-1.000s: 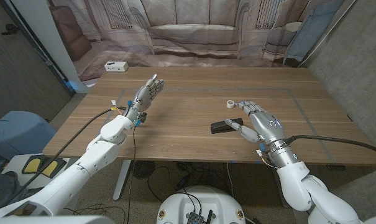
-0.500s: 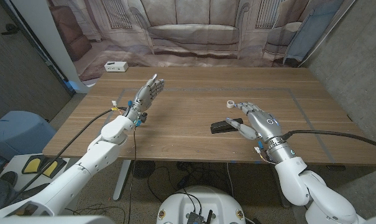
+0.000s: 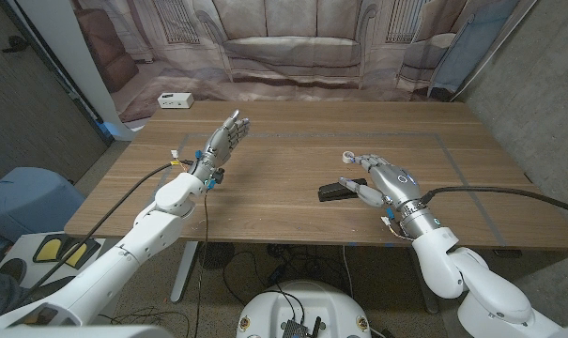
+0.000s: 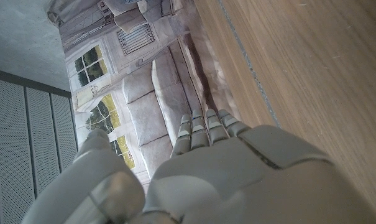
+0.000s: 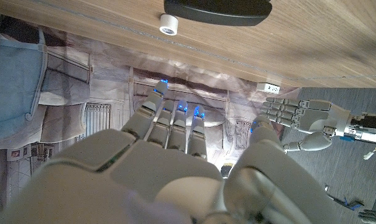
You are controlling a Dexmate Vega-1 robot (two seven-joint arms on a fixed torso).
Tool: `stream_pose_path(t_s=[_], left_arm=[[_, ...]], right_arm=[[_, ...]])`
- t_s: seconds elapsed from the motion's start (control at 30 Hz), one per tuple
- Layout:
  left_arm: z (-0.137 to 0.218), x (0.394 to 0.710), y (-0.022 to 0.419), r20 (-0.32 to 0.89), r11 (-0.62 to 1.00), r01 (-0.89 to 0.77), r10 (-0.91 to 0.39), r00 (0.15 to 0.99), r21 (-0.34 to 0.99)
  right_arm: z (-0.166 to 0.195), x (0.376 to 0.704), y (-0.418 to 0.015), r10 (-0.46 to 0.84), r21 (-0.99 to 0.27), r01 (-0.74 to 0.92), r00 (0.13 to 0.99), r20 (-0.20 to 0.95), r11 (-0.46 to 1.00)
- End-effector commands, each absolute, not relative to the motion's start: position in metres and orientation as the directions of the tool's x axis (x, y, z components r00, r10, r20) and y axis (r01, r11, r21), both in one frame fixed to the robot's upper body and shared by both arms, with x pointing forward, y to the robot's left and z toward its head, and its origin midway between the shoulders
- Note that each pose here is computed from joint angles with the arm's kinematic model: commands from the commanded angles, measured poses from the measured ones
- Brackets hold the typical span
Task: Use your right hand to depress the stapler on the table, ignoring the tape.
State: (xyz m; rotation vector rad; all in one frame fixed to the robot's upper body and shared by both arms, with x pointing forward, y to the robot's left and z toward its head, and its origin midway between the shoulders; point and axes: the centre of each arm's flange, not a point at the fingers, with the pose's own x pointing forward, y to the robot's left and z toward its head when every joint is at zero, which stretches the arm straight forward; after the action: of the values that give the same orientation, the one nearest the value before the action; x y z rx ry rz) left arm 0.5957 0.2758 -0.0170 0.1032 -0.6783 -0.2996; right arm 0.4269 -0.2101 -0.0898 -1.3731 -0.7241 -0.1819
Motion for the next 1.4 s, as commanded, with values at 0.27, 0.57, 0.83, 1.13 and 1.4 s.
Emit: stream_pose_path(t_s=[0.27, 0.57, 0.83, 1.13, 1.4], left_arm=[[-0.009, 0.603, 0.271, 0.590, 0.945, 0.252, -0.328, 0.738, 0.211], [-0.011, 0.608, 0.271, 0.581, 0.937, 0.270, -0.349, 0.735, 0.221], [-0.008, 0.604, 0.271, 0.588, 0.935, 0.265, -0.354, 0.728, 0.235], [-0.006, 0.601, 0.271, 0.589, 0.933, 0.265, -0.359, 0.724, 0.243], [-0.010, 0.601, 0.274, 0.584, 0.937, 0.264, -0.350, 0.732, 0.230]], right_arm=[[-0.093, 0.438, -0.211, 0.290, -0.853, 0.483, 0.803, 0.521, 0.196], [-0.102, 0.441, -0.205, 0.289, -0.878, 0.447, 0.829, 0.479, 0.174], [-0.105, 0.443, -0.205, 0.275, -0.893, 0.417, 0.850, 0.449, 0.170], [-0.107, 0.445, -0.205, 0.251, -0.898, 0.414, 0.862, 0.440, 0.150], [-0.109, 0.448, -0.201, 0.248, -0.911, 0.390, 0.876, 0.412, 0.137]])
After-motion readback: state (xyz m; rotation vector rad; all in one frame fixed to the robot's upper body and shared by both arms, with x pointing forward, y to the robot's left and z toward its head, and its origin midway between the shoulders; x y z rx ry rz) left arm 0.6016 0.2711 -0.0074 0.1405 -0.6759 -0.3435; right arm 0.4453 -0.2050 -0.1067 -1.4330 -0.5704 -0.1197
